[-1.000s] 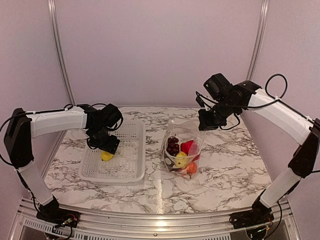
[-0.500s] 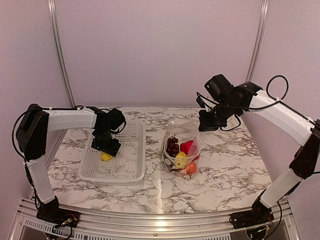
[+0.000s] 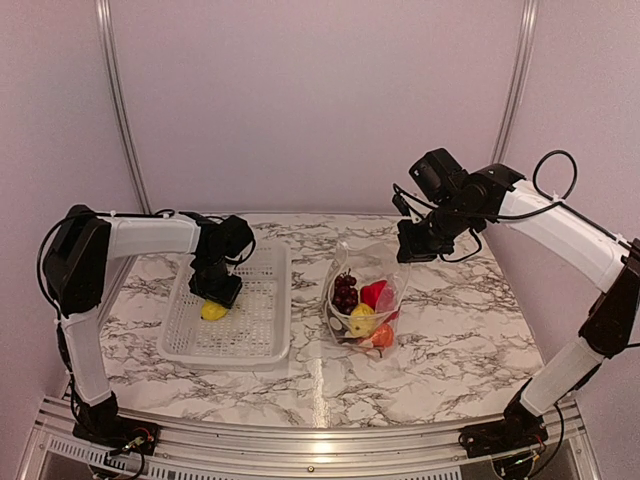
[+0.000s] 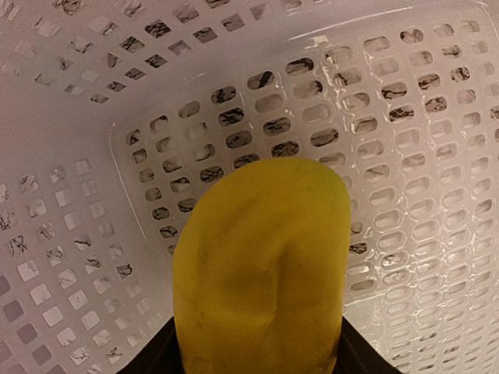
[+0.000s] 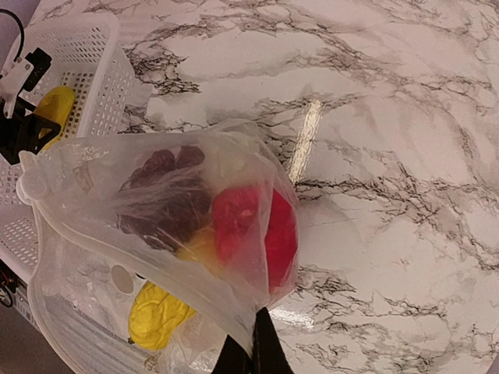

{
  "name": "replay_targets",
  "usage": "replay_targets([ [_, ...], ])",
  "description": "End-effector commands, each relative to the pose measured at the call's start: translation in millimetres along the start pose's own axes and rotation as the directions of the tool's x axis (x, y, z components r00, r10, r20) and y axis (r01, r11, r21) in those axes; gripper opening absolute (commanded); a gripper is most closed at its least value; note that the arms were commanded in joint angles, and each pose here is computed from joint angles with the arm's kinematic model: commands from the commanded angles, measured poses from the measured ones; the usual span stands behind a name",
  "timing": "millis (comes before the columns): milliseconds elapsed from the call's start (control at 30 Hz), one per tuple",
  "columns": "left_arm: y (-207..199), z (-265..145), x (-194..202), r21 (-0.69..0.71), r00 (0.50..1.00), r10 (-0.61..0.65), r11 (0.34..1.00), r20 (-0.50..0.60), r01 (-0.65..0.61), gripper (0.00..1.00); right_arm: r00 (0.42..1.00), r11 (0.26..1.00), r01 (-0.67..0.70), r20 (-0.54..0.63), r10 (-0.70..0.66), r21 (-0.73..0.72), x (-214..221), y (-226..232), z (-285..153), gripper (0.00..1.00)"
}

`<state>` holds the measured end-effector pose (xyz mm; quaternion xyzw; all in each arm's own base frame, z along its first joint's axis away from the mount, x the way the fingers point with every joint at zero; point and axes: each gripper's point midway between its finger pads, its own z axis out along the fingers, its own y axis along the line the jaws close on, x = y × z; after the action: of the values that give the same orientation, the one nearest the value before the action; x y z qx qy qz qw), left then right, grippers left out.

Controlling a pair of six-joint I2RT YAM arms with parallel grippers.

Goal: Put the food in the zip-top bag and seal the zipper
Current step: Pick up the fake fruit from the bin, then place the fake fruit in the zipper food storage bag.

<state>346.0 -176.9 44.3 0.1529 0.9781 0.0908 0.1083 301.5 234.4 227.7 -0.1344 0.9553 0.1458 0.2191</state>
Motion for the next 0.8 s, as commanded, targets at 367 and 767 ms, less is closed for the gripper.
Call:
replay_targets([
  [367,-9,-88,-31,0.196,0.981,-0.111,0.977,0.156,0.08,0.47,1.0,1.0,0.01,0.007,-0.01,-0.023,-5,7,-4,0.0],
  [767,-61,-265,-67,0.652,0.851,-0.347,0.759,0.395,0.006,0.43,1.0,0.998,0.018,0.003,-0.017,-0.056,-9,15,-8,0.0],
])
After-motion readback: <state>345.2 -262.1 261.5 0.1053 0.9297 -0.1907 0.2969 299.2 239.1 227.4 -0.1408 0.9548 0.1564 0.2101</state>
